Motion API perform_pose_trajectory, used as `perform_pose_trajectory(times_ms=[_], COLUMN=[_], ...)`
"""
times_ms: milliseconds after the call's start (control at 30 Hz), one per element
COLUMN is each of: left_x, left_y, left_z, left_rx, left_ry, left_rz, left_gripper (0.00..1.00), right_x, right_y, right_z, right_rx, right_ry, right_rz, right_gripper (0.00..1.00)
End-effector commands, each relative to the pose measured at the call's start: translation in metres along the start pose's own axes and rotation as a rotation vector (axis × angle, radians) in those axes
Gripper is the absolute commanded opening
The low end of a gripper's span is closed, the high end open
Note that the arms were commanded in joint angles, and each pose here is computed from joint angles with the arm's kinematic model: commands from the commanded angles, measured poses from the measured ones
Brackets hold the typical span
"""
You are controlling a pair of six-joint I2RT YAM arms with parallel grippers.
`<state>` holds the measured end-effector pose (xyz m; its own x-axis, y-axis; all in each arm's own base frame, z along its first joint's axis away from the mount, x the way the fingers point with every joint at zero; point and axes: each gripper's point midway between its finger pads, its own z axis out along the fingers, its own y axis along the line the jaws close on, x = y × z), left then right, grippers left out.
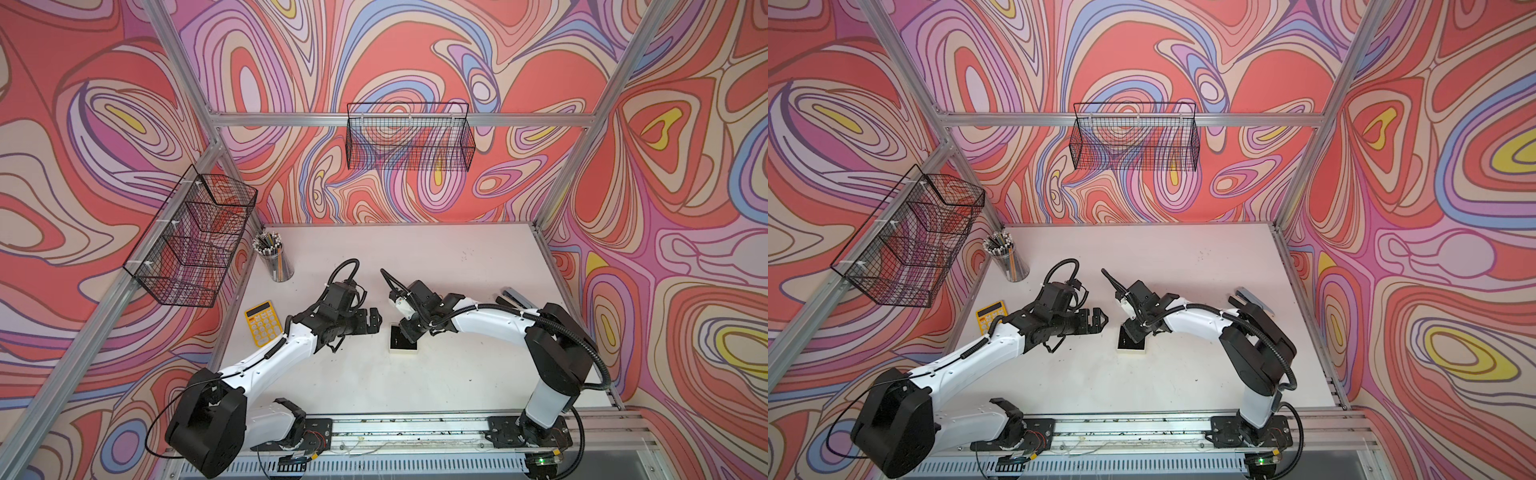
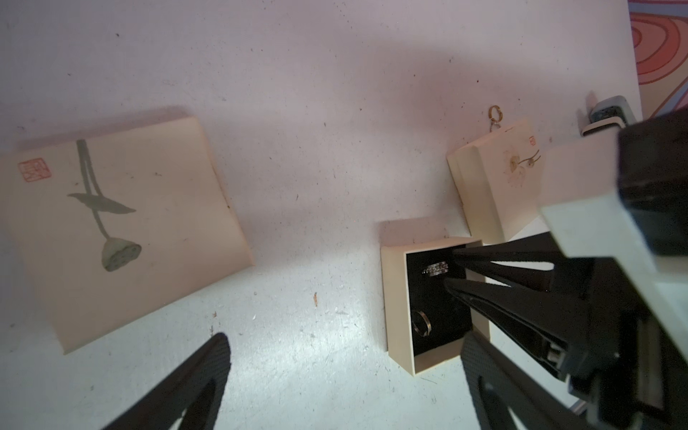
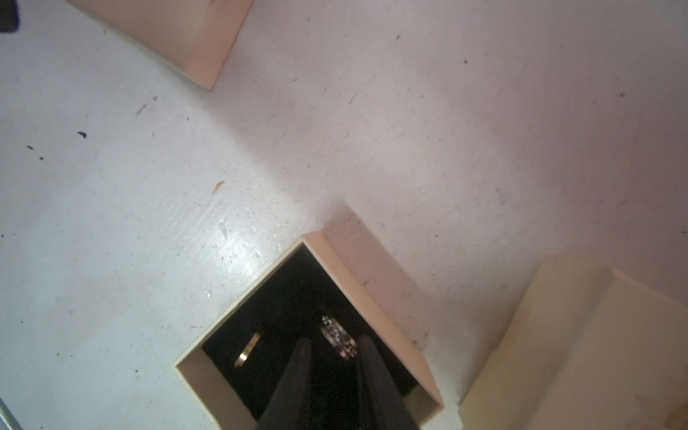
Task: Take the rings out of the lift-off lid box
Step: Take out the ring from the jewelry box.
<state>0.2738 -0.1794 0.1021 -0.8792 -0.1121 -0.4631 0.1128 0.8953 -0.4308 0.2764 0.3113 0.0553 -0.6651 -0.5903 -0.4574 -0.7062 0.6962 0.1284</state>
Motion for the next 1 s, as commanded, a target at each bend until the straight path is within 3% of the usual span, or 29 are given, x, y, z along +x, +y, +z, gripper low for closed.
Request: perform_pose_trajectory(times_ms=[0, 267, 967], left_x=[0.007, 0.023, 0.024], left_y=[0.007, 0.018, 0.023], left_z=[-0.009, -0.017, -0.015], left_rx=[0.01, 0.049, 0.021], left_ry=[0.002, -0.015, 0.0], left_rz=[-0.011, -0.08, -0.087], left_gripper=[1.0, 1.0, 1.0], right_x=[-0.003, 0.001, 0.012], right_y=[0.004, 0.008, 0.008], right_z=[-0.004, -0.003, 0.012], right_rx=[-0.026, -0.05, -0.053], right_ry=[-0.01, 0.001, 0.045], right_rz=[-0.041, -0.066, -0.091], right_gripper=[0.23, 0.23, 0.21])
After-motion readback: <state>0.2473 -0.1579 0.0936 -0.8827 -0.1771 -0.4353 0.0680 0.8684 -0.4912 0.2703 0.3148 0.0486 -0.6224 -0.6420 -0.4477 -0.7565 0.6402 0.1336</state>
